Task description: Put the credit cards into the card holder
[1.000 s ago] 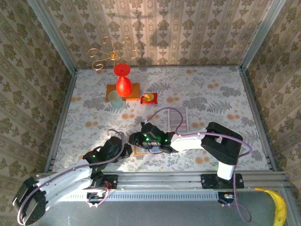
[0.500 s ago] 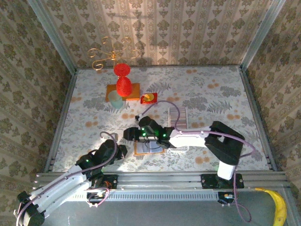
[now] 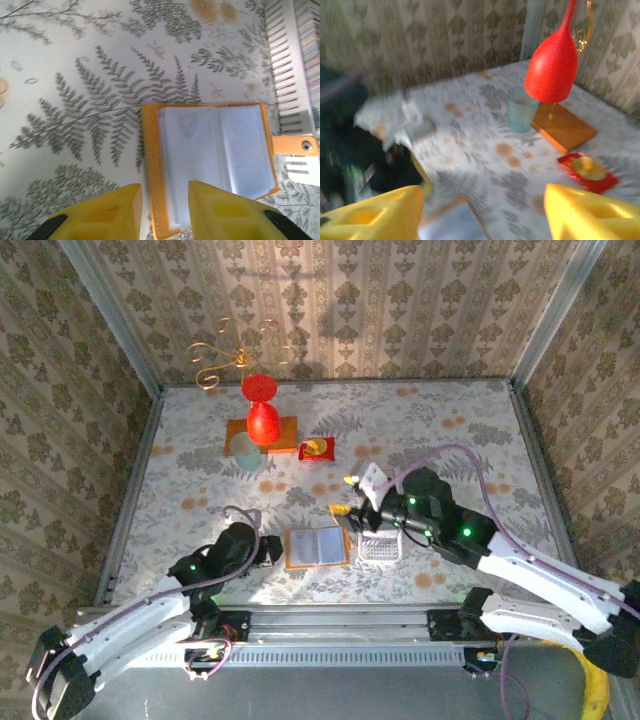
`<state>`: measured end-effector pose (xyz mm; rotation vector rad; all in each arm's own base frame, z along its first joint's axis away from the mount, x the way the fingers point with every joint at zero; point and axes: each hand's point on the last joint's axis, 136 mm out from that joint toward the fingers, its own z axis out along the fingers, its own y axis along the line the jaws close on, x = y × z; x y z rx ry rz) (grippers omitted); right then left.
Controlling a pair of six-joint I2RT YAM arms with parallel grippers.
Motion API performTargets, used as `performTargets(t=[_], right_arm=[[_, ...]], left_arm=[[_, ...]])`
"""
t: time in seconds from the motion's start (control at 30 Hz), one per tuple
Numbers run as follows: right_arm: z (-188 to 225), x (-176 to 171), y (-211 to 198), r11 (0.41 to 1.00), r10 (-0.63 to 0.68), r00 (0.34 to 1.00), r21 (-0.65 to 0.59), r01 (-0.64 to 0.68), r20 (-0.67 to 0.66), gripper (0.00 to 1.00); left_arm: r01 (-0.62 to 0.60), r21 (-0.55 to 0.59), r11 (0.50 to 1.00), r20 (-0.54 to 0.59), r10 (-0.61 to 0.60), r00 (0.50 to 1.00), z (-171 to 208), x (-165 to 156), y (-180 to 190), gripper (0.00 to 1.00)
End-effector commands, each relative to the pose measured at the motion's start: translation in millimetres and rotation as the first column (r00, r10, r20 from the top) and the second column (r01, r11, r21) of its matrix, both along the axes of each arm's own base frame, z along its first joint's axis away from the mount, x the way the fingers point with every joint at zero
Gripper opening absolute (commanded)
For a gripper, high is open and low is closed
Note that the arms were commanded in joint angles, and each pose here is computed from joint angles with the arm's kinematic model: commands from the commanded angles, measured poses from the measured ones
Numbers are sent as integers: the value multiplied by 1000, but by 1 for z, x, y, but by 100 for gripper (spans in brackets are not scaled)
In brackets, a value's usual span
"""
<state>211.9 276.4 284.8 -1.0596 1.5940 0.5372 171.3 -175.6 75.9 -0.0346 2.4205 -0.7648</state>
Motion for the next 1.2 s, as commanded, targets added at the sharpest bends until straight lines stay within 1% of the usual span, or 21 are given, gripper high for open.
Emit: performTargets(t=[0.0,0.07,0.1,0.13,0.23,0.27,0.3,0.4,0.43,0.5,0.6,0.63,0.7,0.73,0.77,0.83,0.9,1.03,1.1,1.17], right_arm=[[-71,-27,-32,835,287,951,-517,-188,117,76],[-96,-30,-51,730,349,932,-652,-204,99,77],[-106,-26,-59,692,353,930,-697,-189,99,77],[-112,-19,-66,669,344,933,-724,-165,105,76],[-126,1,-82,629,323,940,-767,-123,114,74],[-127,11,-83,631,307,941,-770,-91,141,74],[-133,19,-86,616,294,944,-785,-70,147,74],[-156,30,-91,545,299,946,-836,-63,124,76],[-164,32,-90,531,299,948,-844,-73,107,77],[-172,35,-86,527,303,949,-845,-88,90,80],[-177,40,-78,557,296,950,-826,-87,100,83],[-180,41,-76,558,294,951,-825,-88,97,83],[-190,43,-77,540,292,953,-836,-98,77,83],[-196,43,-78,530,288,955,-842,-102,65,83],[-200,45,-77,532,280,958,-841,-97,66,82],[-205,50,-74,549,258,963,-832,-80,78,77],[-208,52,-74,536,253,965,-840,-79,70,74],[-213,50,-76,516,264,962,-852,-87,62,74],[-218,41,-77,501,289,957,-855,-134,20,74],[-222,37,-78,492,299,954,-858,-151,4,74]], left_arm=[[57,-58,997,78,-52,996,24,10,-20,31],[74,-58,996,86,-69,994,25,11,-23,32],[83,-55,995,91,-78,993,25,11,-24,33],[93,-47,995,92,-89,992,24,10,-24,34],[116,-24,993,83,-114,990,18,6,-23,35],[119,-20,993,80,-117,990,16,5,-22,35],[119,-17,993,77,-117,990,13,4,-21,36],[118,-19,993,74,-117,990,8,1,-18,36],[117,-22,993,75,-115,991,8,0,-18,36],[116,-24,993,76,-114,991,7,-1,-16,36],[107,-27,994,80,-105,991,6,-2,-13,36],[102,-27,994,80,-100,992,5,-2,-11,36],[94,-31,995,79,-92,993,4,-3,-9,36],[89,-33,995,80,-86,993,4,-3,-9,36],[87,-34,996,80,-84,993,4,-3,-8,36],[82,-37,996,78,-79,994,4,-4,-7,36],[85,-42,996,77,-82,994,5,-4,-7,35],[86,-38,996,64,-83,994,2,-7,-6,35],[84,-40,996,61,-82,995,1,-7,-6,35],[80,-43,996,60,-77,995,0,-7,-6,35]])
